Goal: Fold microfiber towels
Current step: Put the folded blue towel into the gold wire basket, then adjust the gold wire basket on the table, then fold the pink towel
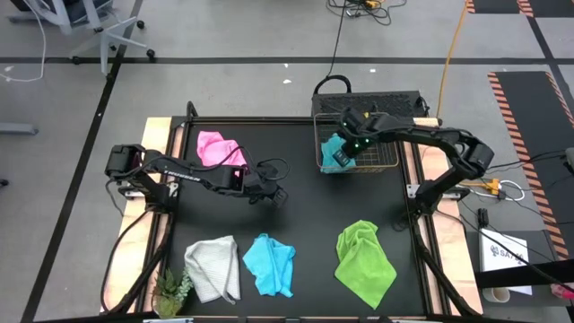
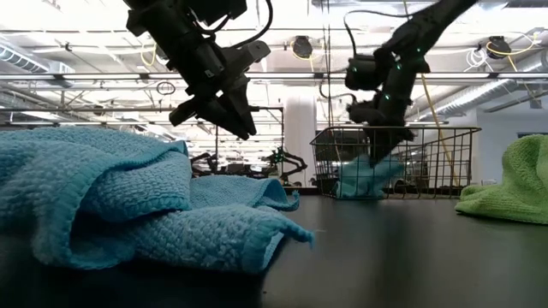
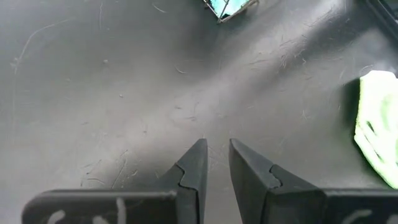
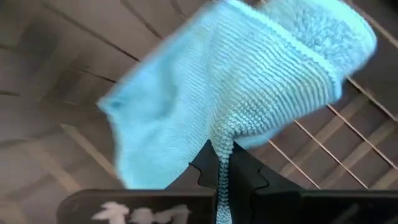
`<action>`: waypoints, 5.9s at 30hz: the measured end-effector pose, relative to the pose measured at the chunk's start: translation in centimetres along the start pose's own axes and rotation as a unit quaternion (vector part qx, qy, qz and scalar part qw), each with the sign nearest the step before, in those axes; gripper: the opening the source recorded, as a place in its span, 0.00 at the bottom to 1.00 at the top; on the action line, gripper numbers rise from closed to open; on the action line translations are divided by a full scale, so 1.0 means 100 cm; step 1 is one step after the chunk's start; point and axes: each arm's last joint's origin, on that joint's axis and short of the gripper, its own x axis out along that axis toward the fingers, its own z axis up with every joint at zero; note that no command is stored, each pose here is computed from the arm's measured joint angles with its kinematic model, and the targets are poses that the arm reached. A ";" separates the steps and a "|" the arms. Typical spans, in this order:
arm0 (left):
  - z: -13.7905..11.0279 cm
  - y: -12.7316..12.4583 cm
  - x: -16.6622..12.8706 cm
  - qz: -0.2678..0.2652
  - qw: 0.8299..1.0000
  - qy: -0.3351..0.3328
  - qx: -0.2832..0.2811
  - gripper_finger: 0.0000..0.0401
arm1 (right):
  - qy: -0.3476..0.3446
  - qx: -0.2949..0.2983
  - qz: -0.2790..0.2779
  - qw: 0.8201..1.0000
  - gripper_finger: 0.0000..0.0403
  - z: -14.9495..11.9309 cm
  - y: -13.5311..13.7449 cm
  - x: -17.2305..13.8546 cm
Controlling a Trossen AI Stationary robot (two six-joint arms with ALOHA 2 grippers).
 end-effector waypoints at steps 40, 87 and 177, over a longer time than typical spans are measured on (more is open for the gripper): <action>0.000 0.000 0.000 -0.001 1.000 0.001 -0.014 0.17 | 0.067 -0.053 -0.161 0.983 0.37 -0.021 -0.021 -0.010; 0.000 0.000 0.000 0.000 1.000 0.001 0.002 0.17 | -0.192 -0.021 -0.016 0.981 0.01 -0.038 0.001 -0.077; -0.004 0.004 -0.003 -0.014 0.997 0.063 0.032 0.17 | -0.170 -0.191 0.054 0.965 0.00 -0.086 0.096 -0.080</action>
